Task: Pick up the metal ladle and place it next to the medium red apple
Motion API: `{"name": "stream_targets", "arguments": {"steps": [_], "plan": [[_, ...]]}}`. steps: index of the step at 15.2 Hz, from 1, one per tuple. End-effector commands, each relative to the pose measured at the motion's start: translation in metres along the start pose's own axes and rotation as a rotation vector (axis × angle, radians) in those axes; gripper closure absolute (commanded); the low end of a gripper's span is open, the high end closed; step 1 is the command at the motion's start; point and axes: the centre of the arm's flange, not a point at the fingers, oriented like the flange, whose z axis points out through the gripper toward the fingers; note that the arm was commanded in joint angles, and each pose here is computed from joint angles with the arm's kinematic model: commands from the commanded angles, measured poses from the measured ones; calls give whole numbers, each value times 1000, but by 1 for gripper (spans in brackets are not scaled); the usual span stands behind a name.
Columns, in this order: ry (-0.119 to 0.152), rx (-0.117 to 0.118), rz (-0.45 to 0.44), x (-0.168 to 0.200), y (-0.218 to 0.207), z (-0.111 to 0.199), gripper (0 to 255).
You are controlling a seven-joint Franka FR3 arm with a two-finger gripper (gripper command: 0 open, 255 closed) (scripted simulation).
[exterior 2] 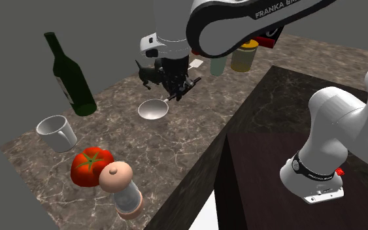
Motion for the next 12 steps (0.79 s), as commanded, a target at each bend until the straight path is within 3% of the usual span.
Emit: {"name": "stream_targets", "arguments": {"steps": [1,10,12], "plan": [[0,0,0,-1,1,-12,255],[0,0,0,-6,5,-55,255],[0,0,0,-31,12,-52,255]]}}
